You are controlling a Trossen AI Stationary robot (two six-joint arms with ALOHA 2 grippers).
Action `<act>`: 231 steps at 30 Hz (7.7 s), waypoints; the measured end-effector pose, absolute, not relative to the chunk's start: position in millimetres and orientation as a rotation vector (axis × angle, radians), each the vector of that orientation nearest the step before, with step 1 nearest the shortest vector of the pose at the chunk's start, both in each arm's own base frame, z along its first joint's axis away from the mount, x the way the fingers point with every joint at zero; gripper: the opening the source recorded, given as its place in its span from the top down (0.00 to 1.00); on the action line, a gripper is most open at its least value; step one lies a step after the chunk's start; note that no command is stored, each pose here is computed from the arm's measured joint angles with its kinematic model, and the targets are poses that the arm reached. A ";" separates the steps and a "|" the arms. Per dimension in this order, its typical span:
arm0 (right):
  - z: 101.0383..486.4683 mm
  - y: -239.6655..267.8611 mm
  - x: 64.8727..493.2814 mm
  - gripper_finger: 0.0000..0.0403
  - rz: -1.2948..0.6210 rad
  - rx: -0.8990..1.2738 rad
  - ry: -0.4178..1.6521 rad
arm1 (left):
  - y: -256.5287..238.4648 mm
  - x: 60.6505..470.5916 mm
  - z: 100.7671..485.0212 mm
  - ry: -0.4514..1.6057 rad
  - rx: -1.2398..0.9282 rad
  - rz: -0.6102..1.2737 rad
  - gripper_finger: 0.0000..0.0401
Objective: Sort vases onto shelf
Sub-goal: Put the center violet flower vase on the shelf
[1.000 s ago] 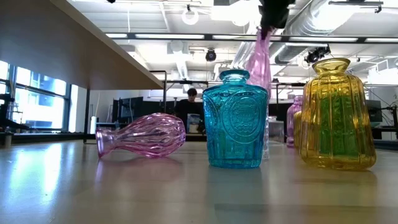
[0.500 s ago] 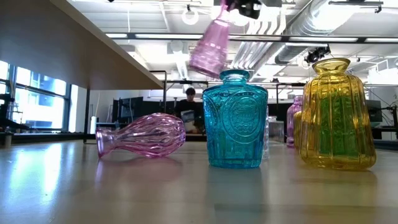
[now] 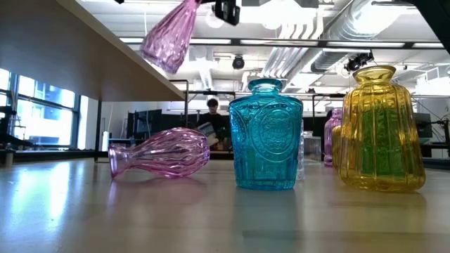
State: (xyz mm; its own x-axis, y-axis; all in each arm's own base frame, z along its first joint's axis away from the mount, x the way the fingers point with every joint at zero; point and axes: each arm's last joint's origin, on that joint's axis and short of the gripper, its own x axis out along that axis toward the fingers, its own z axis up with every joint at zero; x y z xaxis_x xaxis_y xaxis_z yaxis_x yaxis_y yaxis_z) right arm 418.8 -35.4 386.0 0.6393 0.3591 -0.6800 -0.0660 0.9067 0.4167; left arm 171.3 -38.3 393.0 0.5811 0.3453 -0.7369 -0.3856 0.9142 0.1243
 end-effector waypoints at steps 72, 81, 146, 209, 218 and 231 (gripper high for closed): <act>381.0 -75.6 439.2 1.00 0.300 0.276 0.704 | -24.4 225.5 301.7 0.891 -0.058 0.437 0.58; 362.4 -76.8 462.1 1.00 0.384 0.327 0.660 | -25.0 224.2 300.7 0.904 -0.094 0.440 0.58; 361.3 -119.4 467.0 0.90 0.261 0.340 0.551 | -13.8 236.9 327.9 0.539 -0.181 0.580 0.58; 396.5 -134.0 451.0 0.75 0.066 0.220 0.412 | -18.1 231.7 334.8 0.499 -0.215 0.547 0.58; 422.3 -139.0 402.9 0.75 -0.200 0.184 0.558 | -35.1 233.3 350.6 0.452 -0.177 0.402 0.58; 373.6 -101.3 419.6 0.98 -0.162 0.165 0.895 | -31.6 173.9 393.4 0.311 -0.225 0.506 0.58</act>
